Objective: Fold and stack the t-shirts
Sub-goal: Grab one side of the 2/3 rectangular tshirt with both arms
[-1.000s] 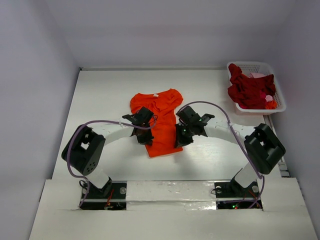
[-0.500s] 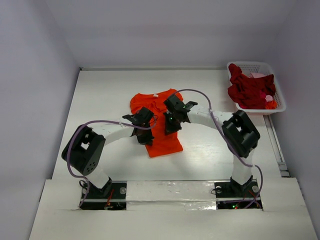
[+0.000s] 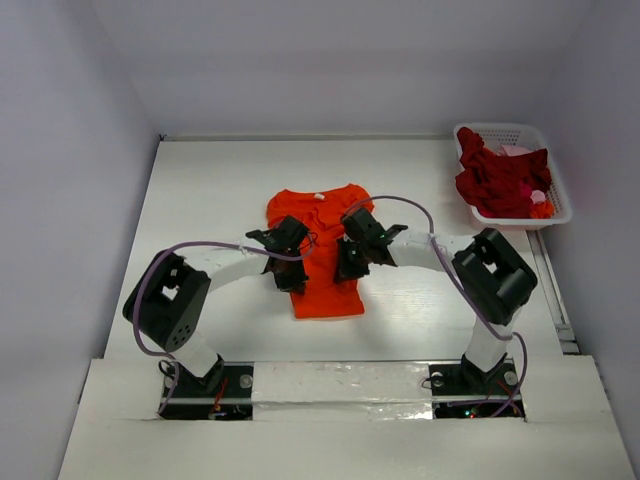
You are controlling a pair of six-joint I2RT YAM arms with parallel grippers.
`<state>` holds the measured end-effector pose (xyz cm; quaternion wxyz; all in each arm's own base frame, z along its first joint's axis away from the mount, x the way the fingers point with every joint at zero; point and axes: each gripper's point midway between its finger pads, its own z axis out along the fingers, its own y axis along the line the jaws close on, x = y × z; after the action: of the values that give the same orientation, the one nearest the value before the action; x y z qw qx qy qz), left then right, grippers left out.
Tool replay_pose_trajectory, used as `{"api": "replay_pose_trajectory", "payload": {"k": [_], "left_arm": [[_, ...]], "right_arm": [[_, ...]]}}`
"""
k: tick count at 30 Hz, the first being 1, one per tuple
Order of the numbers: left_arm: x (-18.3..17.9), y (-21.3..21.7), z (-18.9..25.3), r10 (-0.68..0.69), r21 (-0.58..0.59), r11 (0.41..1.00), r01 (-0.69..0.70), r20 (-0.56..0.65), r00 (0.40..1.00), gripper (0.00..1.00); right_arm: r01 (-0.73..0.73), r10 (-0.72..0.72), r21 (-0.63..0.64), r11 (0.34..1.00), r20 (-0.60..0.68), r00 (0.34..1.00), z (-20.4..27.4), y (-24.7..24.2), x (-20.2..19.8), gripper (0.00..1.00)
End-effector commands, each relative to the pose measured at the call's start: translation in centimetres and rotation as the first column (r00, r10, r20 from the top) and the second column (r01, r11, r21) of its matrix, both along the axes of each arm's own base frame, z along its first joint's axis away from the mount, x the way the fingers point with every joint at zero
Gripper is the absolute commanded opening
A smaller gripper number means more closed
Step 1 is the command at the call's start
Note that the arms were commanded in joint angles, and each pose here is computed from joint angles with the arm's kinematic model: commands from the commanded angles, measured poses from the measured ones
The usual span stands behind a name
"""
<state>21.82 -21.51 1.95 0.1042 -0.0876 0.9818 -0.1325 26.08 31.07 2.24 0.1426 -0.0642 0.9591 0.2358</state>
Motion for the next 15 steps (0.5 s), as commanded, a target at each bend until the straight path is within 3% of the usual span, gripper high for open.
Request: {"api": "replay_pose_trajectory", "payload": {"k": [1,15], "left_arm": [[-1.7,1.6,-0.2,-0.005,0.055,0.998,0.007,-0.038,0.999,0.00],[-2.7,2.2,0.4,-0.001,0.046,0.999,0.003,-0.039,0.999,0.00]], "right_arm": [[-0.003,-0.012,-0.127,0.992,-0.112,0.994,-3.8,-3.6,-4.1,0.00],[0.007,-0.015,-0.090,0.996,-0.084,0.996,-0.8,-4.0,-4.7,0.00]]}}
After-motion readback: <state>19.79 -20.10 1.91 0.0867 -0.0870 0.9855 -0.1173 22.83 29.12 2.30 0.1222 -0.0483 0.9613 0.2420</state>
